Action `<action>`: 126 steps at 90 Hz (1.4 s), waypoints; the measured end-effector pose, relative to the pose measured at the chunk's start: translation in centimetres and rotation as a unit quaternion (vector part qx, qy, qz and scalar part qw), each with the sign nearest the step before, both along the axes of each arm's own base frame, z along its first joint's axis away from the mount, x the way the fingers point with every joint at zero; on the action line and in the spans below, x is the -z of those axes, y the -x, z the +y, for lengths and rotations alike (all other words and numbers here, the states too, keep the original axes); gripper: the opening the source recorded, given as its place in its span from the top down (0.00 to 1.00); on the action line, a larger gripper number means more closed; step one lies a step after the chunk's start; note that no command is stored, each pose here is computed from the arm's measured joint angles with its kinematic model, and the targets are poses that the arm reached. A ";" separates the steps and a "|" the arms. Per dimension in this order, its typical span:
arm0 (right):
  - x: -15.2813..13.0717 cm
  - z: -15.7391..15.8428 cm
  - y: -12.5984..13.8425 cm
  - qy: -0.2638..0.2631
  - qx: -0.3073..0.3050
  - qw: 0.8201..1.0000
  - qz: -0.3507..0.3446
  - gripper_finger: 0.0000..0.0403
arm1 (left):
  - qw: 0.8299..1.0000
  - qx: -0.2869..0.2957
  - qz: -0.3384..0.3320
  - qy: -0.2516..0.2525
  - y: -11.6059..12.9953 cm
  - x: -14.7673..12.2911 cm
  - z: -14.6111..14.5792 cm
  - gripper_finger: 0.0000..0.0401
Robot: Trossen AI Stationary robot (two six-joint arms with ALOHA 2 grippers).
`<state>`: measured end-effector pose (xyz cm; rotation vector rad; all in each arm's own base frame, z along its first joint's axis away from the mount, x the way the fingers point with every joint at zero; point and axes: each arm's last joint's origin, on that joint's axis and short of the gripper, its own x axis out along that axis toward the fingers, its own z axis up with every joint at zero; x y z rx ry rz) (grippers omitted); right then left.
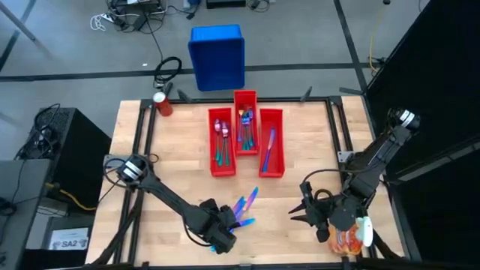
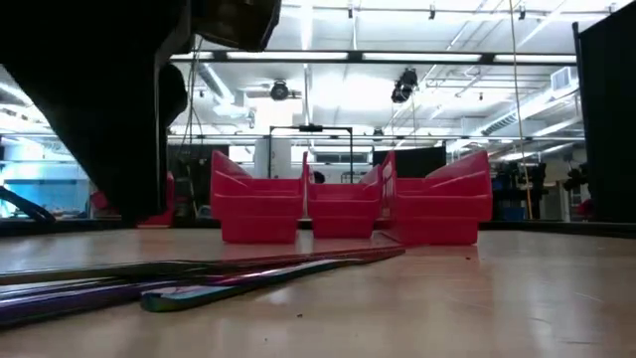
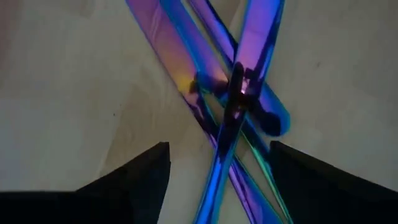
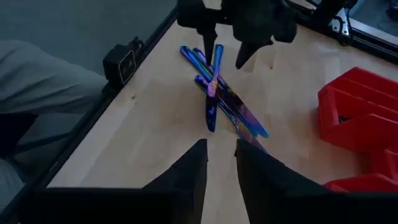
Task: Sort silverware
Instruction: Put the iridescent knife into the right orange bin
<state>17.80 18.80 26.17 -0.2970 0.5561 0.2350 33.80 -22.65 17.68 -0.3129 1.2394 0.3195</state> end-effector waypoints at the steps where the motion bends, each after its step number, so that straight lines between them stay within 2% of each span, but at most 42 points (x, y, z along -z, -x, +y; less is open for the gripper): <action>1: 0.0 0.0 0.0 0.000 0.000 1.000 0.000 0.83 | 1.000 -0.001 0.000 0.000 -0.1 0.1 0.0 0.37; 16: 0.0 0.0 -0.1 -0.002 0.001 1.000 -0.001 0.82 | 1.000 0.003 0.004 0.012 -0.8 1.2 0.1 0.37; 40: 0.0 -0.1 -0.1 -0.003 0.001 1.000 -0.001 0.83 | 0.997 0.003 0.059 0.040 -2.0 3.9 1.0 0.37; 69: 0.0 -0.1 -0.1 -0.003 0.002 1.000 -0.001 0.82 | 0.997 -0.018 0.066 0.041 -2.3 4.3 1.5 0.42; 103: 0.0 -0.1 -0.1 -0.003 0.002 1.000 0.000 0.83 | 0.996 -0.031 0.066 0.041 -2.3 4.8 1.5 0.43; 111: 0.0 -0.1 -0.1 -0.003 0.002 1.000 0.000 0.82 | 0.996 -0.045 0.068 0.042 -2.3 4.9 1.6 0.50; 126: 0.0 -0.1 -0.1 -0.003 0.002 1.000 0.000 0.84 | 0.996 -0.052 0.068 0.035 -2.3 4.9 1.8 0.80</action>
